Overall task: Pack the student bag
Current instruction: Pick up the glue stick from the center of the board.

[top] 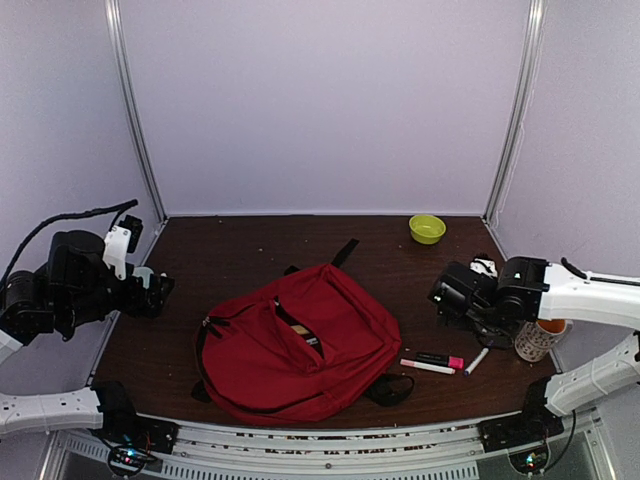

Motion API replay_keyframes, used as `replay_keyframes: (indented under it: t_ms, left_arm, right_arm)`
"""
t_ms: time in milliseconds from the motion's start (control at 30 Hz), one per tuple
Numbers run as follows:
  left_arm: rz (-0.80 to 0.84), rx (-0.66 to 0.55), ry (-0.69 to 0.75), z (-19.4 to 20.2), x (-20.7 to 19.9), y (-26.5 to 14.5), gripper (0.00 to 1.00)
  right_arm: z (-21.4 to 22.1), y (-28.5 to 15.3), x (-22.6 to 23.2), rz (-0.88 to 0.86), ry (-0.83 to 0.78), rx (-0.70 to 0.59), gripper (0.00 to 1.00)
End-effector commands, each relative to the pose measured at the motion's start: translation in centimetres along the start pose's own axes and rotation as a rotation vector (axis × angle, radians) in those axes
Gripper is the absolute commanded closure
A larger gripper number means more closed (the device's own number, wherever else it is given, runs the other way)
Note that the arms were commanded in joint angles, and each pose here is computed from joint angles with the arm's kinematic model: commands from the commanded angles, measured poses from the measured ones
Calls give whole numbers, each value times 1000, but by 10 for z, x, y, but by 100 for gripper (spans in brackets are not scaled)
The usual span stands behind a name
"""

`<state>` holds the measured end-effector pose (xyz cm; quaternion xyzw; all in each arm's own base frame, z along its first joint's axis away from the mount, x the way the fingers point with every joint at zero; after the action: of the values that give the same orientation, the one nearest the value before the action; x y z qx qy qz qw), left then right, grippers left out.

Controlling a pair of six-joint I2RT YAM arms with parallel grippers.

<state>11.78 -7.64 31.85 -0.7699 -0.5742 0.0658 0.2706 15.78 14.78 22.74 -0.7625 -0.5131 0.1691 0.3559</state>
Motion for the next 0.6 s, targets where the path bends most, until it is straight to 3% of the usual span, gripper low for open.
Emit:
replay_keyframes:
  t_ms: [0,333,567]
  left_arm:
    - [13,-34,6,-4,2,-5,2]
    - [24,-39,10,-4,1,-6,2]
    - [29,-47,10,-3,2,-8,2]
  right_arm:
    - [17,20,-13,-59,169,164,3]
    - [58,54,3,-106,336,370,8]
    - [77,69,-1,-65,398,430,8]
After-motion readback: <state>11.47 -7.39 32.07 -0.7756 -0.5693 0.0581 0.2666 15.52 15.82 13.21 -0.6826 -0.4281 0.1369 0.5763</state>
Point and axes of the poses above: each gripper's point midway between its finger pads, its own y axis out along the fingers, its own x axis along the line the jaws close on, z = x × y, the point moved 10 cm from there along -y, back along the fingers, and after that the axes turned 10 degrees about y, right-handed, at the moved point
